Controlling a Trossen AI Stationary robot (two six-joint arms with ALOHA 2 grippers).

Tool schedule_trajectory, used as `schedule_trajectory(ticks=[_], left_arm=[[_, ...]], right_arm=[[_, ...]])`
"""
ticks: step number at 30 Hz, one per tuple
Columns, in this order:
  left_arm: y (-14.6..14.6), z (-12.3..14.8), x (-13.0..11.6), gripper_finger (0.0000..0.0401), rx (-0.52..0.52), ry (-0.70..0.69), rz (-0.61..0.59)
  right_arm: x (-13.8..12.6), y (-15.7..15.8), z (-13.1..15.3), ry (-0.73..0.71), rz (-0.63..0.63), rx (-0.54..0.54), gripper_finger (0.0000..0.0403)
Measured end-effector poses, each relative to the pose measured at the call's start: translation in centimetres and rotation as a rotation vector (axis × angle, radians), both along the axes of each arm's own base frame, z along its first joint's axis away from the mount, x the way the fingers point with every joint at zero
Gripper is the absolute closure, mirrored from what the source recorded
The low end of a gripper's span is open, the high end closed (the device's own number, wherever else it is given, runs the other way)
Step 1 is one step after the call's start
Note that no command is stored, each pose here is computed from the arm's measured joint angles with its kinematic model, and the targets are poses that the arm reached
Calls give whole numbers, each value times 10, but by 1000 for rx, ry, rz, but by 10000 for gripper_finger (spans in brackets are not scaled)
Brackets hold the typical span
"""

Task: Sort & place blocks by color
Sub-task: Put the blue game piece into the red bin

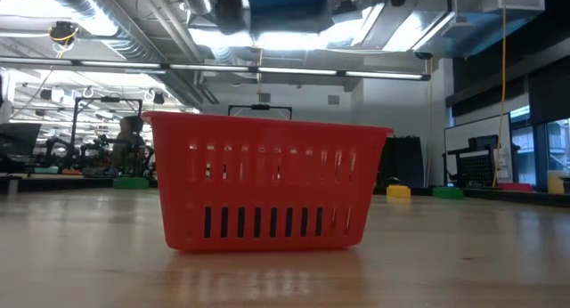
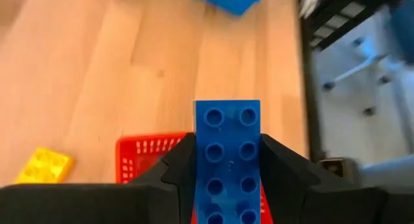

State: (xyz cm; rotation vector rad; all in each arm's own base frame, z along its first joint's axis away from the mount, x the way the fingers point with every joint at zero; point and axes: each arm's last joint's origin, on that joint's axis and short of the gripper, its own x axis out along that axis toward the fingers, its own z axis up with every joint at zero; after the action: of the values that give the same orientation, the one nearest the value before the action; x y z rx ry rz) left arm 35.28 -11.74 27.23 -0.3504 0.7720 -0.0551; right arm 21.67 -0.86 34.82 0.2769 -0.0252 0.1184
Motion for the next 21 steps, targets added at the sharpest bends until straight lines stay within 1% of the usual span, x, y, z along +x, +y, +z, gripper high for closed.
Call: schedule_trajectory(ticks=[4,9,16,21], left_arm=[[-16,-24,13,273,31,102,10],[-27,-51,14,273,113,202,36],[-30,-67,18,273,186,227,8],[-30,-73,20,273,185,240,3]], right_arm=[[0,0,0,-1,0,-5,403],[0,0,0,2,7,-6,403],[0,0,0,3,8,-7,403],[0,0,0,4,7,-16,403]])
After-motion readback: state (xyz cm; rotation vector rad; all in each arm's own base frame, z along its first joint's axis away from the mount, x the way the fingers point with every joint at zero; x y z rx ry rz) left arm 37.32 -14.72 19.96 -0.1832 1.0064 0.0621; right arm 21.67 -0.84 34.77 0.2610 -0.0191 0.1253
